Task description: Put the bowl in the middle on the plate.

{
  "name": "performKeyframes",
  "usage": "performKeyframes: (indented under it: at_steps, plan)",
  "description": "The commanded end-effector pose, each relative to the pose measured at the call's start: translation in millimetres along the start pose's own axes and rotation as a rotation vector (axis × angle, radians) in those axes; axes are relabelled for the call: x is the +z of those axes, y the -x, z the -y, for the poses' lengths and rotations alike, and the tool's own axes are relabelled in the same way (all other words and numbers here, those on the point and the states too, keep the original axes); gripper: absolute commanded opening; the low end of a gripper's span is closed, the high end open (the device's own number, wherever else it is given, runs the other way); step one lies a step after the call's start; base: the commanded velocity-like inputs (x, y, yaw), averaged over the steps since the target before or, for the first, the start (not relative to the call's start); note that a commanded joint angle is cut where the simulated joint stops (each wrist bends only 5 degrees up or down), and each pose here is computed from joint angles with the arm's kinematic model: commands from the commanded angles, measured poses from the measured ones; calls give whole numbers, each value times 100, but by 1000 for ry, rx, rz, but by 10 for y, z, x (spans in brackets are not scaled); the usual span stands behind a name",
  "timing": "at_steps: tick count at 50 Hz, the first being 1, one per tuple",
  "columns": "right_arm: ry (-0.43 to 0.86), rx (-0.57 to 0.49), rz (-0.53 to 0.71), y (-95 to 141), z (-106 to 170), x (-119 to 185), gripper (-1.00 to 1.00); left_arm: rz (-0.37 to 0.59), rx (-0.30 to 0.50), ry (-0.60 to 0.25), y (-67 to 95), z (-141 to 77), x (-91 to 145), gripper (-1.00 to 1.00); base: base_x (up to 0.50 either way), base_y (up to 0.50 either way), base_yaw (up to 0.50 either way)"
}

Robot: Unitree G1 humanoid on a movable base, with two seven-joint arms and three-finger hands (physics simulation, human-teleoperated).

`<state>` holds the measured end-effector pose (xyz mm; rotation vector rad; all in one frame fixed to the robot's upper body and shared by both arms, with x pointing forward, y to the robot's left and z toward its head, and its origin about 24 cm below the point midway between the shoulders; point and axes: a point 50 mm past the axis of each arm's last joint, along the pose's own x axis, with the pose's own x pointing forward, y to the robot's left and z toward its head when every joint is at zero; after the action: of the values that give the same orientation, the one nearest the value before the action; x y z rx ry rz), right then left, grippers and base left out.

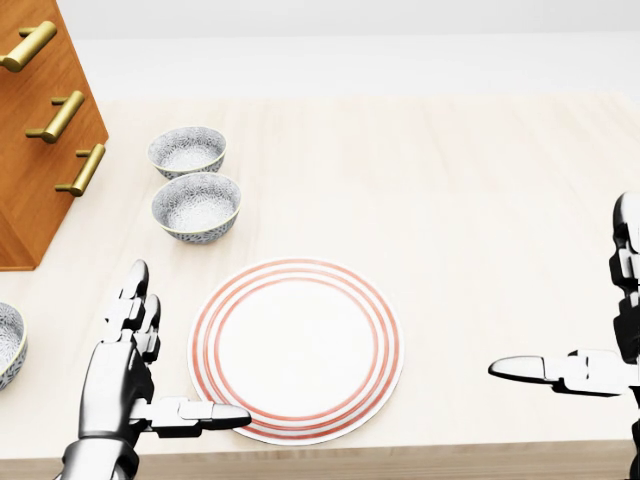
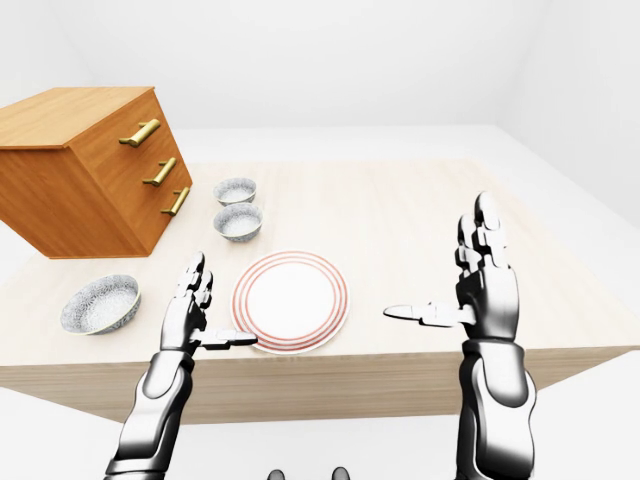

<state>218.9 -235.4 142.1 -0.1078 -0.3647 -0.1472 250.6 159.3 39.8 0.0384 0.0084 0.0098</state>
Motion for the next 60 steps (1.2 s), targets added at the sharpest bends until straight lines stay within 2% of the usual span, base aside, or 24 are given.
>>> performKeyframes:
  at_steps: [1,7,12,14,19,20,24,32,36,48,60]
  plan:
    - [45,-34,30,51,185,101,100,1,1,-3,0,-3,-8,100,0,0,0]
    - [67,-55,20,82,305,99,100,2,1,-4,18,4,13,100,0,0,0]
    - [86,-61,66,103,348,219,100,3,0,-6,19,7,13,100,0,0,0]
    - [88,-60,76,103,340,241,100,18,6,14,29,-4,59,100,0,0,0]
    - [92,-56,52,105,348,191,100,39,-1,-2,61,-14,204,100,0,0,0]
    - [104,-53,91,105,347,285,100,115,-21,-3,81,7,384,100,0,0,0]
    - [131,-46,123,107,363,372,100,297,-39,-50,112,-44,807,100,0,0,0]
    - [136,-47,105,117,366,335,100,515,-38,-142,127,-217,1324,100,0,0,0]
    - [138,-48,94,114,375,312,100,592,-35,-171,161,-291,1503,100,0,0,0]
    - [180,-49,105,177,456,385,100,497,-30,-170,81,-315,1309,100,0,0,0]
    - [192,-63,57,216,548,307,100,523,-17,-190,166,-363,1364,100,0,0,0]
